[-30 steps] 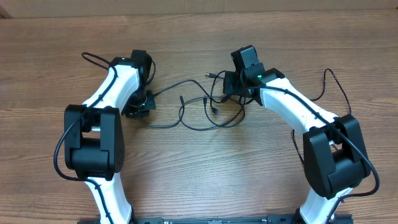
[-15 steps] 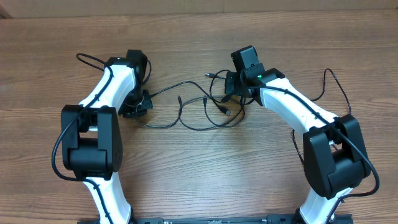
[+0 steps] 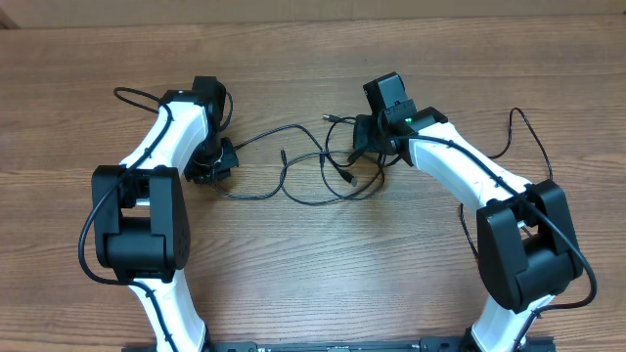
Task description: Untangle cables
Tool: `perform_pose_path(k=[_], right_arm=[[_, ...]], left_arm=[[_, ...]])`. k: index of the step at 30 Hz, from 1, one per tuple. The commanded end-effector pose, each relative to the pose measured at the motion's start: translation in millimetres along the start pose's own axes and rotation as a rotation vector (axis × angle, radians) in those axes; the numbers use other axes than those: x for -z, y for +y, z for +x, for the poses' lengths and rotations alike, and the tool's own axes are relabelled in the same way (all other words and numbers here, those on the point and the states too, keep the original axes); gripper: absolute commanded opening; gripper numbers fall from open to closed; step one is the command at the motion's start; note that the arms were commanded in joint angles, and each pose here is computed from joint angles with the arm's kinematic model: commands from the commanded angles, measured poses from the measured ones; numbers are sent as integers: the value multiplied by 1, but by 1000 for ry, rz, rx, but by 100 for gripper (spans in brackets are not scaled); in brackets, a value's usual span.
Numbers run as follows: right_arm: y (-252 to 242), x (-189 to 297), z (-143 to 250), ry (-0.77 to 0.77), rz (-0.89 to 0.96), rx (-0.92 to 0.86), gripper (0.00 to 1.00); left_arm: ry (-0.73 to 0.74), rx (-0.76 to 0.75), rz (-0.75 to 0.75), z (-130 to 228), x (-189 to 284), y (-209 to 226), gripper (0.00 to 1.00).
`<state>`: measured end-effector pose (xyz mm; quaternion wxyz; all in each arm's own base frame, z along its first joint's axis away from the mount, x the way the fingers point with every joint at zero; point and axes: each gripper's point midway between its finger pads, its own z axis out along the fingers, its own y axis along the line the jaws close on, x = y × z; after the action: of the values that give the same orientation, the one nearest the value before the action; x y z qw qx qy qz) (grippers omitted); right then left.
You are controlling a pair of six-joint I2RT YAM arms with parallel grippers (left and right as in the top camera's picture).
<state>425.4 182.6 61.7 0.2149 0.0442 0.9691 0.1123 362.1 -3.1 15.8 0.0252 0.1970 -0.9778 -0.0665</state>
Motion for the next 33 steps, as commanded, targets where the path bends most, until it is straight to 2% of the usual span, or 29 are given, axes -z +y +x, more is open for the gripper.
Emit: perform_pose_path(k=[1, 6, 8, 10, 12, 15, 17, 24, 26, 33], right_arm=[[10, 10, -5, -8, -60, 2, 50], [19, 1, 3, 36, -116, 2, 61], [24, -4, 10, 71, -153, 1, 63], [29, -8, 17, 105, -186, 0, 67], [32, -12, 23, 131, -204, -2, 67], [29, -19, 28, 152, -193, -8, 67], [29, -22, 32, 164, -188, -7, 67], [26, -28, 38, 186, -177, -10, 68], [26, -28, 38, 186, -177, -10, 69], [26, -28, 38, 185, -177, -10, 71]], left_arm=[[-9, 20, 19, -5, 2, -3, 21], [-7, 20, 39, -3, -4, -6, 22], [1, 19, 66, -1, -8, -11, 25], [11, -2, 101, 2, -11, -17, 35], [24, -60, 149, 5, -11, -25, 45], [42, -191, 245, 10, -6, -41, 68], [54, -240, 288, 12, 0, -46, 75], [33, -322, 411, 0, 51, -65, 80], [13, -344, 449, -4, 65, -72, 87], [-27, -347, 479, -10, 69, -88, 91]])
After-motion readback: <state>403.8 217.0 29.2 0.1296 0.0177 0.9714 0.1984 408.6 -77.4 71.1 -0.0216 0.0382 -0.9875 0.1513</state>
